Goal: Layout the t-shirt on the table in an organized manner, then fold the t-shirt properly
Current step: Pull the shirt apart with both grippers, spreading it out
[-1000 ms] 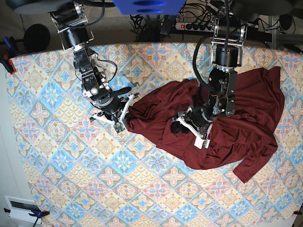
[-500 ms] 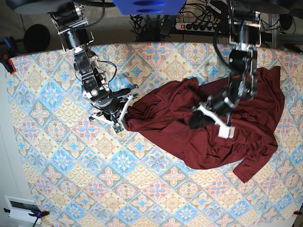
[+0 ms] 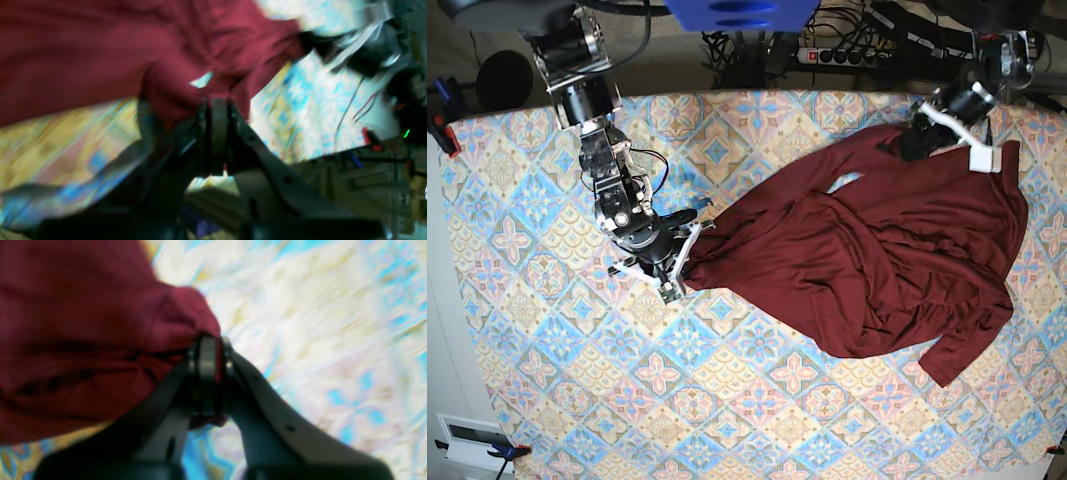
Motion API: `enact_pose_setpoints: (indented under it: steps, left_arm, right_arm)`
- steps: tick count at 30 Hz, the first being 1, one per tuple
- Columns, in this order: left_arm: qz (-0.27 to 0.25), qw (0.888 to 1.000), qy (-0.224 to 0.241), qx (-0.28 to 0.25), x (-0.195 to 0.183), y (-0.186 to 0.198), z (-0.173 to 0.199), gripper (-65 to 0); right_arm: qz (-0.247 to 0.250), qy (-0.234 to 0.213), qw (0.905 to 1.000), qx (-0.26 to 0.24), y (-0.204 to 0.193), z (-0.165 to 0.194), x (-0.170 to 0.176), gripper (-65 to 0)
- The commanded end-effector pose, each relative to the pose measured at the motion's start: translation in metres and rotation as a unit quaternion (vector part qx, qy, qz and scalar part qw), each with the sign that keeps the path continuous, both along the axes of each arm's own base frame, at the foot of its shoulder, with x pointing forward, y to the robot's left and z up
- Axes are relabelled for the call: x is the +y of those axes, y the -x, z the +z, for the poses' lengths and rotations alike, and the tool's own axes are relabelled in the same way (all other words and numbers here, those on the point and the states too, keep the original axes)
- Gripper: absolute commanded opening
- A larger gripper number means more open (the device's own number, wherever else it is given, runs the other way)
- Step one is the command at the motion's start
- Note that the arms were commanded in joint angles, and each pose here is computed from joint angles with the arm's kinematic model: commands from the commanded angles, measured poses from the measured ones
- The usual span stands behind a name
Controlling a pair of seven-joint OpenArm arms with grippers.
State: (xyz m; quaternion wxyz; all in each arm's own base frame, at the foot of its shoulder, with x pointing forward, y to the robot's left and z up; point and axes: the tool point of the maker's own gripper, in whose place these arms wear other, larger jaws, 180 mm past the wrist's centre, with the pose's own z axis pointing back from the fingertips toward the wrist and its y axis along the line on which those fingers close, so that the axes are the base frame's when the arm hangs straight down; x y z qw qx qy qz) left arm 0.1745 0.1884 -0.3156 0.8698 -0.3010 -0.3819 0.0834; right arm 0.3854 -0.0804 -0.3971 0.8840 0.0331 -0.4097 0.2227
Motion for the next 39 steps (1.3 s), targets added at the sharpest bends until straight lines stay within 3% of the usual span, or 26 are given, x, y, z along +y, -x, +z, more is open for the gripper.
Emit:
enact_pose_setpoints:
  steps: [1, 6, 12, 15, 19, 24, 29, 35, 39]
  left_arm:
    - [-0.005, 1.000, -0.002, -0.012, 0.002, 0.005, 0.009, -65.0]
    - [0.000, 0.999, -0.052, 0.015, 0.027, 0.029, -0.002, -65.0]
    - [-0.023, 0.992, -0.119, 0.045, 0.034, 0.039, -0.022, -65.0]
    - [-0.049, 0.987, -0.139, 0.067, 0.030, 0.045, -0.032, -65.0]
    - [-0.061, 0.986, -0.142, 0.059, 0.026, 0.032, -0.030, -63.8]
    - [-0.074, 0.985, -0.149, 0.035, 0.021, 0.011, -0.017, -53.8]
    - [-0.080, 0.990, -0.119, -0.005, 0.012, -0.017, 0.003, -44.8]
    - [-0.092, 0.988, -0.092, -0.087, -0.013, -0.068, 0.035, -43.0]
    - [-0.109, 0.986, -0.083, -0.096, -0.033, -0.083, 0.031, -43.0]
  right_arm:
    - [-0.001, -0.007, 0.9997, -0.025, -0.013, 0.017, 0.001, -65.0]
    - [-0.017, -0.003, 0.9993, -0.034, -0.030, 0.026, -0.010, -65.0]
    - [-0.102, -0.017, 0.9941, -0.034, -0.041, 0.035, -0.065, -65.0]
    - [-0.111, -0.019, 0.9931, -0.034, -0.042, 0.036, -0.071, -65.0]
    - [-0.110, -0.019, 0.9931, -0.033, -0.041, 0.036, -0.071, -65.0]
    - [-0.111, -0.017, 0.9932, -0.032, -0.040, 0.035, -0.071, -64.9]
    - [-0.109, -0.018, 0.9931, -0.038, -0.041, 0.039, -0.071, -55.8]
    - [-0.102, -0.017, 0.9931, -0.055, -0.031, 0.057, -0.066, -49.4]
    - [-0.087, -0.017, 0.9946, -0.055, -0.009, 0.056, -0.056, -49.2]
